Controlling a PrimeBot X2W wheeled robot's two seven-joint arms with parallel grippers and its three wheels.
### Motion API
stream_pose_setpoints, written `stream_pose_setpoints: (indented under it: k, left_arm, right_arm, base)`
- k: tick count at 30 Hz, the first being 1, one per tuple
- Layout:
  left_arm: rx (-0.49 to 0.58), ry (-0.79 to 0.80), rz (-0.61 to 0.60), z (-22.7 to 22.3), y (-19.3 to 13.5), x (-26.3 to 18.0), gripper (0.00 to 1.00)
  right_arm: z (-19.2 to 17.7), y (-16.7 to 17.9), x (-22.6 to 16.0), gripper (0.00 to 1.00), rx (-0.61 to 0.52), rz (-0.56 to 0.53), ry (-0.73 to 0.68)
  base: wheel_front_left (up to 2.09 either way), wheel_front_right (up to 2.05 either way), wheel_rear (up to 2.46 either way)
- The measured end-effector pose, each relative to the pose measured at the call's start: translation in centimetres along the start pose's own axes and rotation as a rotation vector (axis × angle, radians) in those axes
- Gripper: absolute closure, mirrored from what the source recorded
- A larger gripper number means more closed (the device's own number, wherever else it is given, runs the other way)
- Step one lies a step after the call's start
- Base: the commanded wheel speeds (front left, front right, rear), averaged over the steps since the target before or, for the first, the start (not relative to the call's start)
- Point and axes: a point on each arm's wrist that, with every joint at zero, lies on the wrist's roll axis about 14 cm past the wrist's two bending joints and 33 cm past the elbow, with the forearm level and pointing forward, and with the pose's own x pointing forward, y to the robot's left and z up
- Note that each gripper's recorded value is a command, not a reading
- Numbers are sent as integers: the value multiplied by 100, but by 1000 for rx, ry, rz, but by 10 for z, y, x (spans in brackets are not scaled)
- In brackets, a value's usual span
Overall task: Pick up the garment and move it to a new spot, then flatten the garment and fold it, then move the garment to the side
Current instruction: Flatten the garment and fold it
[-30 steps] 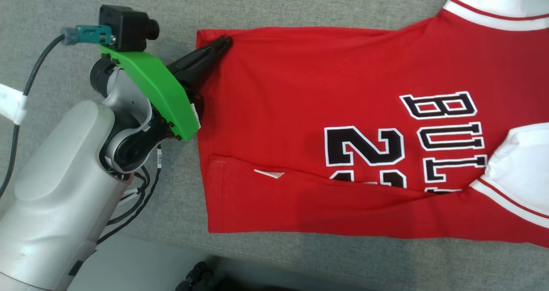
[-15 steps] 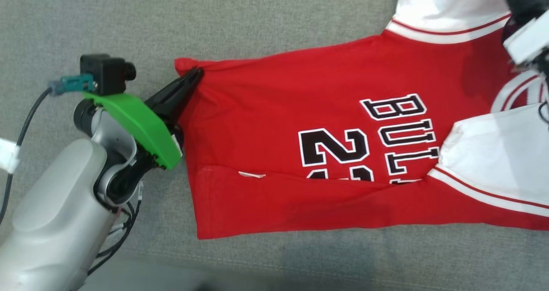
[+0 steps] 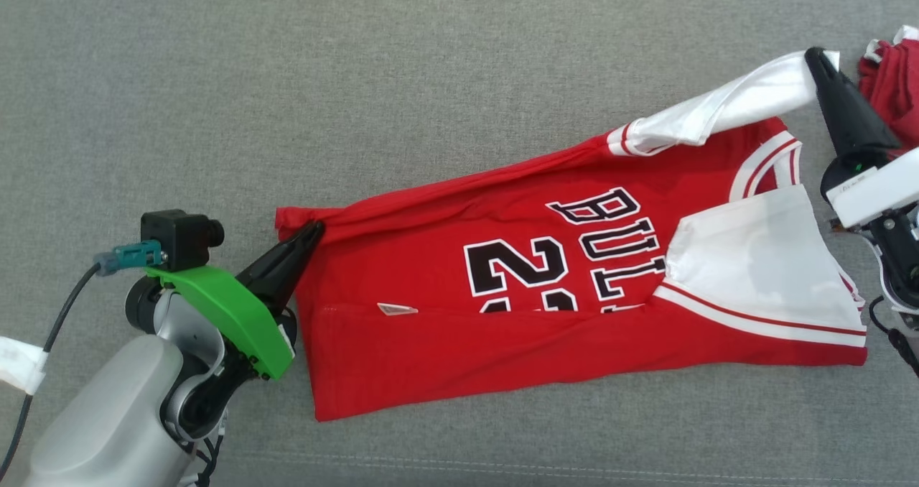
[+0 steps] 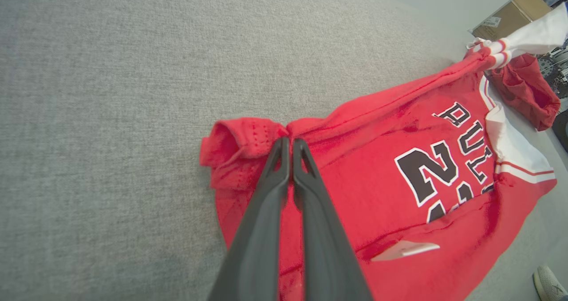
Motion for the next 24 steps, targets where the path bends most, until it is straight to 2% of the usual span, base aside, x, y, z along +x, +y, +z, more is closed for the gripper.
stream_pose_setpoints:
  k: [4,12,17,24]
  left_arm:
    - [-8,-1,-20,-3,-8,-7,100]
    - [-21,5,-102,-12,-38,-6,100]
    - [-37,14,-92,-20,-35,-11,100]
    - [-45,-38,-77,-8,-29,-17,100]
  right_arm:
    - [-4,-1,-27,100,34,-26,-9]
    - [-31,-23,-79,100,100,-145,21]
    - [-42,-22,-92,100,124,-156,34]
    - [-27,-19,-98,100,115,-145,-20]
  base:
    - [0,0,0]
    - [0,0,0]
    - [0,0,0]
    - [0,0,0]
